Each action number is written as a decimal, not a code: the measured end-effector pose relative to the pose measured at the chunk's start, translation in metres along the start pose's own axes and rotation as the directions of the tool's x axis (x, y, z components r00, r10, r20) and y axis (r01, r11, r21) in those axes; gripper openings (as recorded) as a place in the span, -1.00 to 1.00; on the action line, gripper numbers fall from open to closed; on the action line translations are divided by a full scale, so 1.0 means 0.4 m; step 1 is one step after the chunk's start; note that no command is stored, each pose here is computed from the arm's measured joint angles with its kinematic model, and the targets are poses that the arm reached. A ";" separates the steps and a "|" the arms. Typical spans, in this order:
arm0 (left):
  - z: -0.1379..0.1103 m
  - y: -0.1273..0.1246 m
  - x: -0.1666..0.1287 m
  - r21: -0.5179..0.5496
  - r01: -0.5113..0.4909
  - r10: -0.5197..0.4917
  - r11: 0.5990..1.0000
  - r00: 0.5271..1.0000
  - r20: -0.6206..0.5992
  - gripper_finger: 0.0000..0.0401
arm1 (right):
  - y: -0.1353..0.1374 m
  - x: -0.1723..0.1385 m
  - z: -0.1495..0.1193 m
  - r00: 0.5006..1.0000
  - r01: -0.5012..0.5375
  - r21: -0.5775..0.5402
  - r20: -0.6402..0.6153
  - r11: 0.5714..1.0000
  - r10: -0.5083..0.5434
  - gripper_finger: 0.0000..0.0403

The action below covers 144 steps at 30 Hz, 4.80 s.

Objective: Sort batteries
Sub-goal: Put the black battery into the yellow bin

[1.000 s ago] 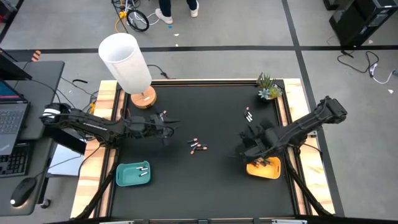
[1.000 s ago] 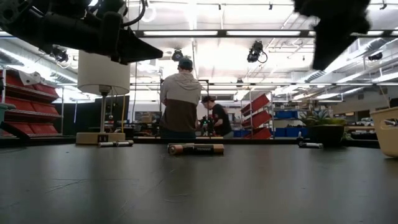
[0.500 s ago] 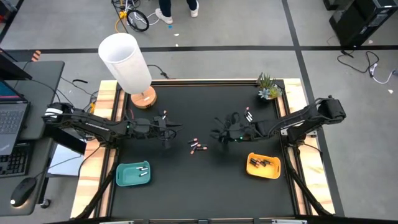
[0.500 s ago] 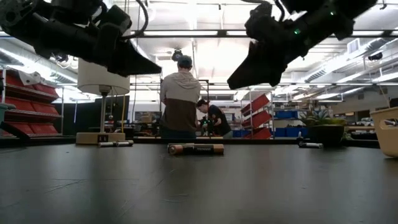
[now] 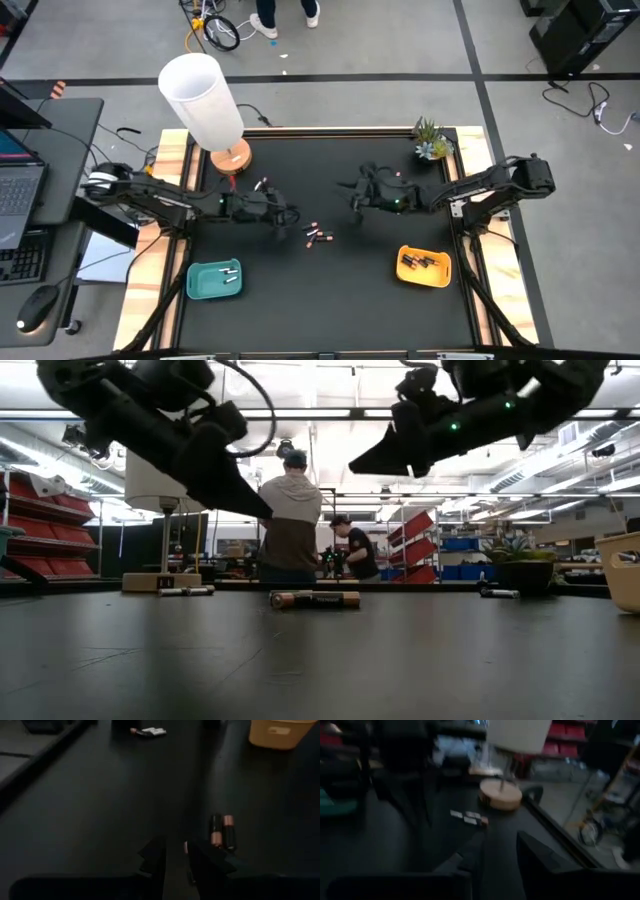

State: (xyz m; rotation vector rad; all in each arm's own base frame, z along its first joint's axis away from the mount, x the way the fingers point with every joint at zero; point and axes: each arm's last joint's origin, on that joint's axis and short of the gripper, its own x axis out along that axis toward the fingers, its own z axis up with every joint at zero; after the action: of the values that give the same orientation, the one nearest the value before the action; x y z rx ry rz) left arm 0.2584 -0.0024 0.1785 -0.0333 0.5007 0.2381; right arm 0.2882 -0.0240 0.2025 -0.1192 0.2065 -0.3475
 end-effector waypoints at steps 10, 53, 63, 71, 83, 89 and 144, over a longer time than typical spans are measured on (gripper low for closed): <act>-0.029 -0.030 0.108 0.001 0.052 -0.052 0.999 0.989 -0.141 -0.53 | -0.021 -0.044 -0.072 0.996 -0.026 0.058 0.083 0.998 0.021 -0.50; 0.068 -0.017 0.169 0.106 0.089 -0.089 0.990 0.996 -0.009 -0.71 | 0.035 -0.128 -0.016 0.997 -0.066 0.027 -0.043 0.997 0.067 -0.59; 0.137 -0.035 0.170 0.163 0.234 -0.256 0.959 0.957 0.134 -0.71 | 0.120 -0.113 -0.030 0.973 -0.145 -0.179 -0.204 0.973 0.107 -0.33; 0.143 -0.049 0.166 0.171 0.247 -0.275 0.954 0.947 0.167 -0.71 | 0.149 -0.068 -0.003 0.972 -0.164 -0.172 -0.197 0.971 0.129 -0.23; 0.140 -0.060 0.164 0.177 0.253 -0.282 0.951 0.946 0.162 -0.71 | 0.158 -0.054 -0.001 0.960 -0.217 -0.144 -0.213 0.965 0.184 -0.66; 0.137 -0.059 0.165 0.169 0.237 -0.263 0.957 0.952 0.154 -0.70 | 0.153 -0.052 -0.005 0.952 -0.230 -0.121 -0.233 0.966 0.197 -0.84; 0.111 -0.069 0.163 0.214 0.128 -0.142 0.968 0.989 0.052 0.01 | 0.230 -0.259 -0.130 -0.165 0.100 0.266 -0.946 0.959 0.279 -0.50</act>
State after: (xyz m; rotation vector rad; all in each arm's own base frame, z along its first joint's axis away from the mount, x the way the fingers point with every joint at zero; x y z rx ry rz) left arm 0.3411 -0.0109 0.1855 0.1462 0.4523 0.0518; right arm 0.2114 0.0940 0.1566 0.5247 1.8626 -0.2303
